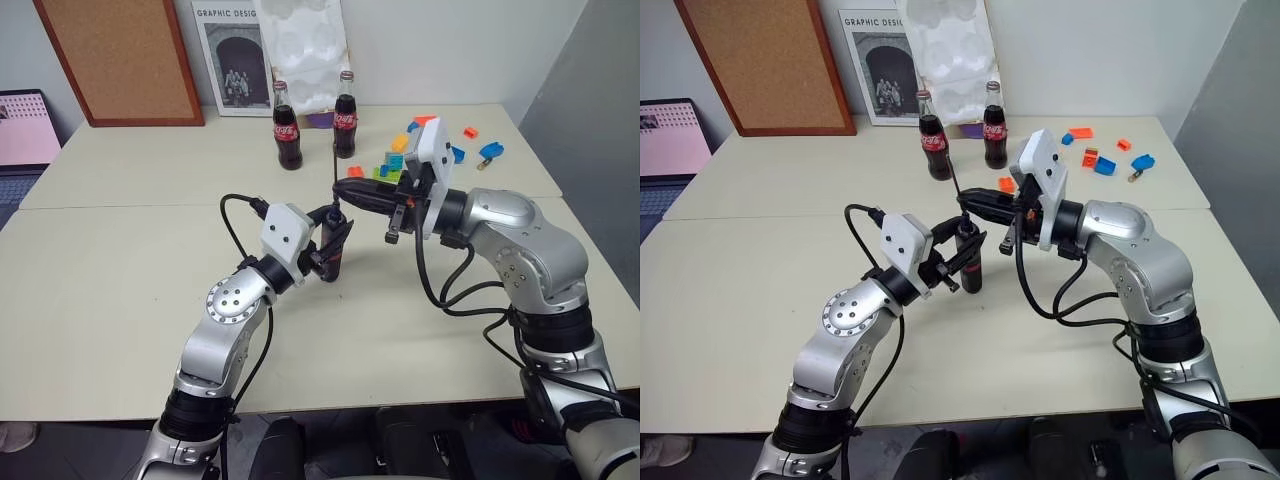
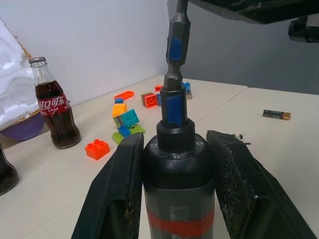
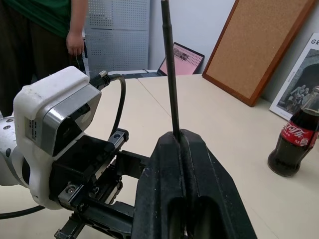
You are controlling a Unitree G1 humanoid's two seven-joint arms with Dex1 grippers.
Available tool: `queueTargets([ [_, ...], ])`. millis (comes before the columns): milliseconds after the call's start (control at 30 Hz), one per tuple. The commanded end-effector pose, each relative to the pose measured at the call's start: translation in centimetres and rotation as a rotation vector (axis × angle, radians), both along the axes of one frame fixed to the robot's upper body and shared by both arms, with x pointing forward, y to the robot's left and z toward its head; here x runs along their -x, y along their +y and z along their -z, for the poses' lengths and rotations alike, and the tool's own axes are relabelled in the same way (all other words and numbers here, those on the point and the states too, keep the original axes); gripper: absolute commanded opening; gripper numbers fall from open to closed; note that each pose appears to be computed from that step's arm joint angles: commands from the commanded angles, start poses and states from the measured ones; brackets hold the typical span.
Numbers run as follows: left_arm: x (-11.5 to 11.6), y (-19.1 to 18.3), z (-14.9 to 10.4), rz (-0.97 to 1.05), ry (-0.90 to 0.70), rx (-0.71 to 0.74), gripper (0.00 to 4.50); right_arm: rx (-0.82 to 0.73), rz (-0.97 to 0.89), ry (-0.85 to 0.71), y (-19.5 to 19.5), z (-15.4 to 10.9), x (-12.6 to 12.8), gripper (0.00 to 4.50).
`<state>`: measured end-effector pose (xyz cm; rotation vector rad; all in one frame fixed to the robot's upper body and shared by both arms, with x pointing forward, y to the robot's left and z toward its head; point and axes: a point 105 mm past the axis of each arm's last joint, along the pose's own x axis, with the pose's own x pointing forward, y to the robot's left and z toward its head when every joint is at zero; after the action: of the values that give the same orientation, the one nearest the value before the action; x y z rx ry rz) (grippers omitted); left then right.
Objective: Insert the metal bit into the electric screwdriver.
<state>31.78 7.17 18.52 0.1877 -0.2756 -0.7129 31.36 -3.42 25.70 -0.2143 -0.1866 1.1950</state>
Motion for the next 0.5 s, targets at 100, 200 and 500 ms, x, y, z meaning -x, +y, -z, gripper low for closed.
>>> queueTargets([
  [100,0.2,0.3,-0.1,-0.013,-0.020,-0.023,1.62,0.070,0.034,0.112,0.1,1.3,-0.5,0.00],
  [200,0.2,0.4,-0.1,-0.017,-0.019,-0.020,1.62,0.080,0.057,0.155,-0.2,1.9,-0.8,0.00],
  [500,0.1,0.5,-0.1,-0.024,-0.018,-0.018,1.62,0.045,0.076,0.250,-0.5,2.3,-0.9,0.00],
])
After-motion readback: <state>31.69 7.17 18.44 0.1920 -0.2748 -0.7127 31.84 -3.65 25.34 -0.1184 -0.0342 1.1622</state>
